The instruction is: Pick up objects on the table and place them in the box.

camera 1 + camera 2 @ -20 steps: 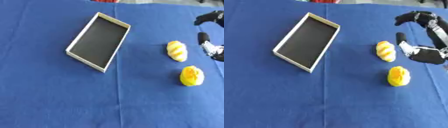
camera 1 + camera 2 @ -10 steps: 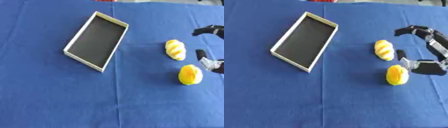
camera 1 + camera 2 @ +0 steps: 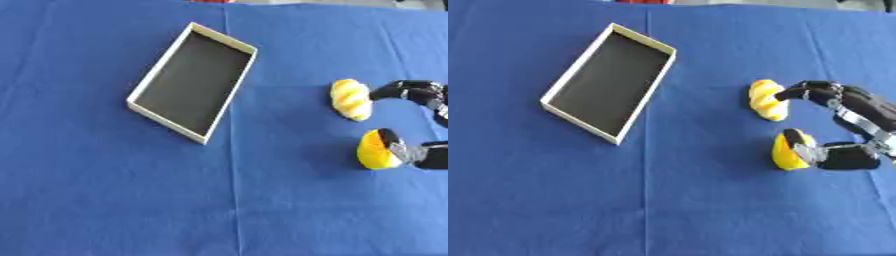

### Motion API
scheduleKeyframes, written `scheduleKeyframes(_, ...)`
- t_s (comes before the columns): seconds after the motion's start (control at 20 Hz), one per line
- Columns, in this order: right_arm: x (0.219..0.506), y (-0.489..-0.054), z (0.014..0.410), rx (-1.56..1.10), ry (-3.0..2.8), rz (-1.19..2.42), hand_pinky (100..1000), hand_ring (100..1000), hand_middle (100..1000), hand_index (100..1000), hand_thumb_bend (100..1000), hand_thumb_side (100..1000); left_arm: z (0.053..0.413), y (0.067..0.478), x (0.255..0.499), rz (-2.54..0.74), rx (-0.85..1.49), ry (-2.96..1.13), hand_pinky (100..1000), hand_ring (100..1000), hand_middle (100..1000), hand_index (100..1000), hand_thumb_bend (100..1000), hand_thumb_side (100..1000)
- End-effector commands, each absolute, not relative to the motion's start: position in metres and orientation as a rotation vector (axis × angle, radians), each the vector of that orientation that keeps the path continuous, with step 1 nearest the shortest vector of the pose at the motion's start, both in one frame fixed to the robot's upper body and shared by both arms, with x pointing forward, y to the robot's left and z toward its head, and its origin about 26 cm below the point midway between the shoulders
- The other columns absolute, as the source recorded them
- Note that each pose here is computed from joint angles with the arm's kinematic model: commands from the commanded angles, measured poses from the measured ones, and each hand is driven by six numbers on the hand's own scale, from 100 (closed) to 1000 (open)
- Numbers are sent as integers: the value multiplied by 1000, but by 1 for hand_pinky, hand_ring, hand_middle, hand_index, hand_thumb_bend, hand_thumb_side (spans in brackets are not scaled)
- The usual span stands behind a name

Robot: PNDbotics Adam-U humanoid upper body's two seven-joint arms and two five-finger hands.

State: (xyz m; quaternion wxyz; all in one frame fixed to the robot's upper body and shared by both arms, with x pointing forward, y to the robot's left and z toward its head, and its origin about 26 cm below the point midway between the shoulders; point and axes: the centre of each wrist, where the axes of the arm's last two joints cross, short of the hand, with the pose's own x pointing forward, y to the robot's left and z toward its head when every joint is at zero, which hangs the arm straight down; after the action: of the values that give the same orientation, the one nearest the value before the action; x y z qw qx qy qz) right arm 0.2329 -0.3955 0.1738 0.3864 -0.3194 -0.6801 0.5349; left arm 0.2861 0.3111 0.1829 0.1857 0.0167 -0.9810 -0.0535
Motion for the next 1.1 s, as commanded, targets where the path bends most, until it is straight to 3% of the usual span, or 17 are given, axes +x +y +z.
scheduleKeyframes(0.05, 230, -393, 175, -870, -1701, 1387, 945, 870, 778, 886, 100, 305, 191, 313, 284, -191, 52, -2779, 813, 802, 795, 888, 100, 628)
scheduleKeyframes(0.45, 226, -397, 172, -856, -1701, 1347, 953, 877, 783, 910, 100, 293, 190, 315, 283, -206, 61, -2770, 813, 802, 795, 888, 100, 627)
scheduleKeyframes(1.1, 214, -401, 155, -763, -1575, 1477, 975, 905, 826, 948, 100, 367, 190, 316, 282, -223, 71, -2763, 814, 803, 793, 886, 100, 627)
